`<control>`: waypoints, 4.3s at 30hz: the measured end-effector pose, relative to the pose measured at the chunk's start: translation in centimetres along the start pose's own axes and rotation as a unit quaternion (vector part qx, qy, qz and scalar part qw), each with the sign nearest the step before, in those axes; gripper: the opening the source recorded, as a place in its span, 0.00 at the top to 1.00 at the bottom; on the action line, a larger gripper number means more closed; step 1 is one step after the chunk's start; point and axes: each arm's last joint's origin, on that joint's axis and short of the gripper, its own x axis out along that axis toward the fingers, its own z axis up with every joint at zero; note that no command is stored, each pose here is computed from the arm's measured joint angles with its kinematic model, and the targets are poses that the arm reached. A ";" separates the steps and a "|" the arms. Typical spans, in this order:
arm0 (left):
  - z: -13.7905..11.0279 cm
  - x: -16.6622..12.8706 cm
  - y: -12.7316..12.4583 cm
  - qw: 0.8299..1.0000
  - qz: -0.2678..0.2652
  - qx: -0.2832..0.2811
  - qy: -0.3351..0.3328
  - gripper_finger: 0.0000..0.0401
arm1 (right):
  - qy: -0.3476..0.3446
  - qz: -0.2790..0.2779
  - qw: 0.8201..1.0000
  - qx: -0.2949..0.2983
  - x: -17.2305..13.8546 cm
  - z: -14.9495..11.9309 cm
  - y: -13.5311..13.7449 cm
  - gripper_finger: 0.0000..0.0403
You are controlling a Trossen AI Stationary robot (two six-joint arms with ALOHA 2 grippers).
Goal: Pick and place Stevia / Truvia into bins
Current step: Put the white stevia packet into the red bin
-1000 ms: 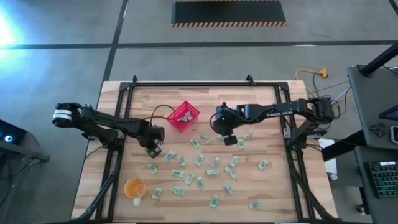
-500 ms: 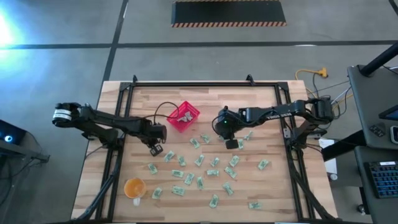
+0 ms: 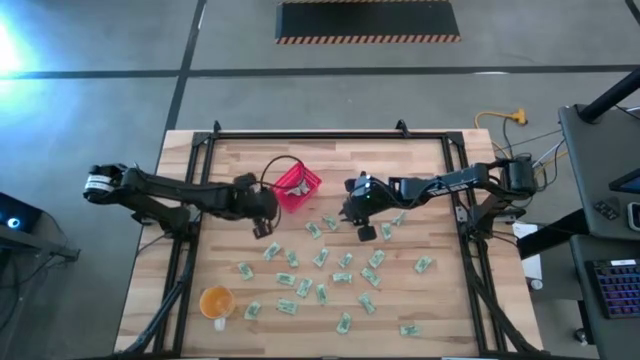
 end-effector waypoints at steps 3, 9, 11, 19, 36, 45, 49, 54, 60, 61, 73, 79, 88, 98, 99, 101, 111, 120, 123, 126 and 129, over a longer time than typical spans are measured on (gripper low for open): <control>1.1 0.3 0.0 0.995 0.055 0.043 -0.076 1.00 | -0.006 -0.002 1.000 0.017 0.1 0.1 0.0 0.79; 2.7 0.2 -0.2 0.980 0.071 0.096 -0.162 1.00 | -0.014 -0.004 0.999 0.036 1.5 -0.4 -0.1 0.77; 2.9 0.2 -0.1 0.978 0.074 0.101 -0.168 1.00 | -0.008 -0.002 0.999 0.038 2.0 -0.7 -0.1 0.76; 3.1 2.4 1.0 0.984 0.080 0.087 -0.133 1.00 | 0.000 -0.001 0.998 0.057 3.3 -0.6 -0.4 0.69; 3.7 3.9 0.8 0.983 0.076 0.106 -0.127 0.69 | 0.021 0.003 0.996 0.090 4.5 -1.4 -0.4 0.54; 3.2 0.5 1.6 0.983 0.060 0.048 -0.166 0.60 | 0.032 0.004 0.995 0.100 5.1 -1.7 -0.4 0.55; 2.6 -1.2 1.6 0.983 0.044 0.028 -0.175 0.60 | 0.045 -0.024 0.993 0.107 5.0 -1.8 -0.5 0.59; 2.0 -3.4 1.3 0.978 0.019 0.016 -0.207 0.60 | 0.063 -0.030 0.992 0.109 4.9 -2.1 -0.5 0.67; 1.4 -5.6 0.6 0.969 -0.012 0.025 -0.245 0.60 | 0.069 -0.026 0.993 0.092 4.9 -2.2 -0.5 0.84; 1.3 -5.8 0.5 0.968 -0.016 0.027 -0.250 0.60 | 0.072 -0.024 0.993 0.088 4.9 -2.1 -0.5 0.87; 0.3 -7.2 -1.0 0.962 -0.054 0.057 -0.262 0.60 | 0.068 -0.082 0.993 0.050 3.1 0.1 -1.2 0.98; -0.6 -6.9 -1.4 0.971 -0.095 0.031 -0.217 0.60 | 0.015 -0.130 0.991 0.006 1.7 2.1 -1.6 0.98; -1.1 -4.8 -3.3 0.976 -0.175 0.031 -0.123 0.60 | -0.087 -0.184 0.974 -0.097 3.1 4.4 -2.8 0.98; -1.4 -2.1 -5.3 0.978 -0.204 0.037 -0.034 0.60 | -0.082 -0.202 0.972 -0.083 4.6 5.3 -5.3 0.98; -1.4 -1.9 -5.4 0.978 -0.202 0.031 -0.025 0.60 | -0.079 -0.204 0.973 -0.077 4.7 5.3 -5.7 0.98; -1.7 -1.7 -5.5 0.980 -0.197 0.026 -0.006 0.60 | -0.061 -0.202 0.976 -0.062 5.1 5.1 -6.5 0.97; -1.8 -1.4 -5.6 0.981 -0.193 -0.002 0.011 0.60 | 0.018 -0.179 0.983 -0.030 7.3 4.8 -8.7 0.77; -3.2 0.9 -6.5 0.983 -0.173 -0.022 0.066 0.60 | 0.013 -0.151 0.988 -0.024 3.0 7.3 -7.6 0.63; -3.7 1.8 -6.9 0.981 -0.172 -0.020 0.090 0.60 | 0.014 -0.111 0.994 -0.020 1.9 7.3 -6.8 0.62; -3.9 2.4 -7.2 0.981 -0.167 -0.016 0.099 0.60 | 0.010 -0.090 0.996 -0.017 0.9 7.0 -6.1 0.62; -3.8 2.9 -7.5 0.980 -0.171 -0.017 0.098 0.60 | 0.013 -0.081 0.997 -0.014 0.0 6.3 -5.6 0.62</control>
